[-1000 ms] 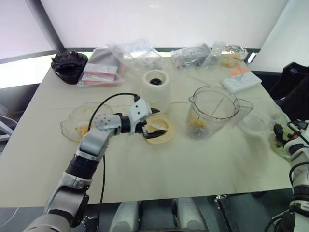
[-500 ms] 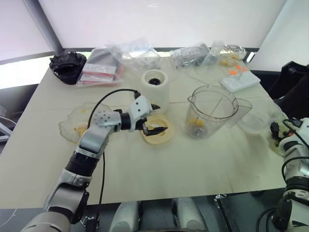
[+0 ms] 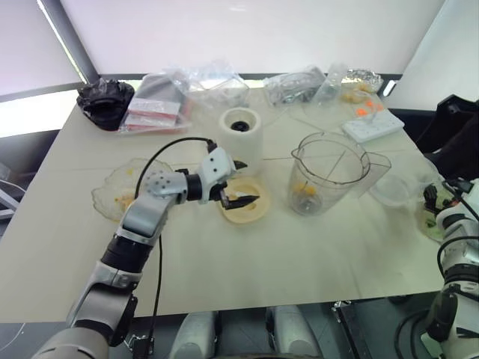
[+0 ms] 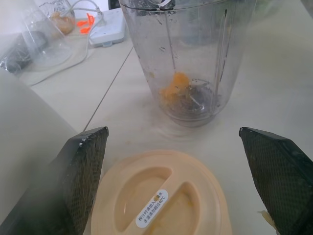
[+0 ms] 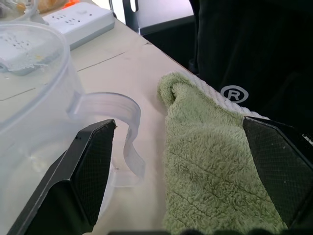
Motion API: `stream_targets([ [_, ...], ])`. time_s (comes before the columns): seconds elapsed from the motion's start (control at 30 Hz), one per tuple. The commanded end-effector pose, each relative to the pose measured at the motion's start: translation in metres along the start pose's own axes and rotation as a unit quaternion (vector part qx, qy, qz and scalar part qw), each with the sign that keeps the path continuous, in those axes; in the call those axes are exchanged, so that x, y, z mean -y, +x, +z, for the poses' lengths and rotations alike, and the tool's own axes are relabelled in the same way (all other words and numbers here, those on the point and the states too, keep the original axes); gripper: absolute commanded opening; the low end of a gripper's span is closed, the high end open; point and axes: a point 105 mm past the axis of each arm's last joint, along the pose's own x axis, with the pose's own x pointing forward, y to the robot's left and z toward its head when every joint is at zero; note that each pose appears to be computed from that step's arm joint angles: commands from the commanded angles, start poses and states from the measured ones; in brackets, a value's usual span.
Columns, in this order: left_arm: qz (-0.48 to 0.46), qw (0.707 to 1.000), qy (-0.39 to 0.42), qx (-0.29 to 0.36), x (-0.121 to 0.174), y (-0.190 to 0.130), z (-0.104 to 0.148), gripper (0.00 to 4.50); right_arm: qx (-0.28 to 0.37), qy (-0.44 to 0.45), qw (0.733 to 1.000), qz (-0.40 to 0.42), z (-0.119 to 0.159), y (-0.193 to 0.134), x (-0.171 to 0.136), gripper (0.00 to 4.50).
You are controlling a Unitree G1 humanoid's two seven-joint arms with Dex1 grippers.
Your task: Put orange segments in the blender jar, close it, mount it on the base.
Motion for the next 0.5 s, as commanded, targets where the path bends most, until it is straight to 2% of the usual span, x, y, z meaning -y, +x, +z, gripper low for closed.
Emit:
stream_targets([
  [0.03, 0.003, 1.000, 0.026, 0.011, -0.0043, -0.0010, 0.0120, 4.50, 0.033, -0.009, 0.999, 0.003, 0.0213, 0.0025, 0.0004, 2.47],
  [0.17, 0.003, 1.000, 0.028, 0.011, -0.0046, -0.0002, 0.0124, 4.50, 0.032, -0.011, 0.999, 0.007, 0.0200, 0.0026, -0.0020, 0.41],
  [0.5, 0.002, 0.999, 0.031, 0.011, -0.0035, 0.0008, 0.0128, 4.50, 0.031, -0.008, 0.999, 0.014, 0.0151, -0.0002, -0.0020, 0.41],
])
